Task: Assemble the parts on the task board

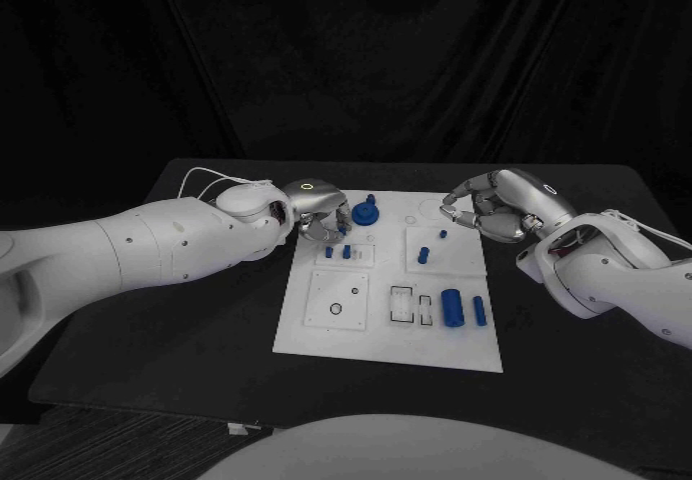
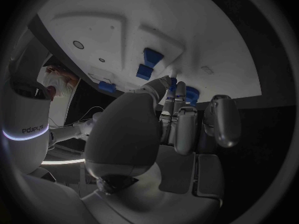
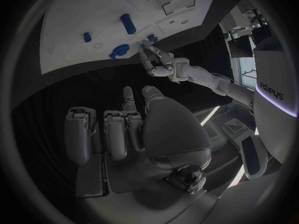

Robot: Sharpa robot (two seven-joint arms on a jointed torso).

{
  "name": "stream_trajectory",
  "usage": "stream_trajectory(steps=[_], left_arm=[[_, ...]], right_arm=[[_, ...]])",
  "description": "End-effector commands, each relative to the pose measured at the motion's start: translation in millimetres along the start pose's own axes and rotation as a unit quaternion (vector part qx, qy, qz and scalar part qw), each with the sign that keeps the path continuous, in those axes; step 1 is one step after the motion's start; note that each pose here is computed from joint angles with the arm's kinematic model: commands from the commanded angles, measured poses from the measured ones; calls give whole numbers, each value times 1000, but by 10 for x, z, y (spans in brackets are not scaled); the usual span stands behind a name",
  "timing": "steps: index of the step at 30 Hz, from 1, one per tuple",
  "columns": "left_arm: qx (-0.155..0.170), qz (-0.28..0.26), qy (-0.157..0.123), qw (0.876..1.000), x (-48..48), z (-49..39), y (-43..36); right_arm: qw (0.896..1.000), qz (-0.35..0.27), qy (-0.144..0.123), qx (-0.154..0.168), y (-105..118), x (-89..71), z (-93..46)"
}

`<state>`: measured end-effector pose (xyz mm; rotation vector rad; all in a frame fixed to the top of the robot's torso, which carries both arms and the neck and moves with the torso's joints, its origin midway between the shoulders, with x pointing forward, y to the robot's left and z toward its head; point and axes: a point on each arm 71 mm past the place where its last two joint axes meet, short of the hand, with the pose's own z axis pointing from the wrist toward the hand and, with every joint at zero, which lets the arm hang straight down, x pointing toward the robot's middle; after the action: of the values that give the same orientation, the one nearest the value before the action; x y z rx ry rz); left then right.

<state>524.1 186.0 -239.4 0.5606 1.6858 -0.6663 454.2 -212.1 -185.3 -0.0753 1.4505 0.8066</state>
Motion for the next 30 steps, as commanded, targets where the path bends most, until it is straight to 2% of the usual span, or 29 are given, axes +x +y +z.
stream_trajectory(steps=[1, 14, 30], left_arm=[[-2, -1, 7, 1000, 22, -7, 9], [-3, -3, 17, 1000, 37, 3, 12], [-1, -6, 30, 1000, 59, 54, -30]], right_arm=[[1000, -2, 3, 8, -12, 12, -2], [1000, -1, 6, 9, -13, 24, 2], [1000, -2, 7, 10, -18, 24, 1]])
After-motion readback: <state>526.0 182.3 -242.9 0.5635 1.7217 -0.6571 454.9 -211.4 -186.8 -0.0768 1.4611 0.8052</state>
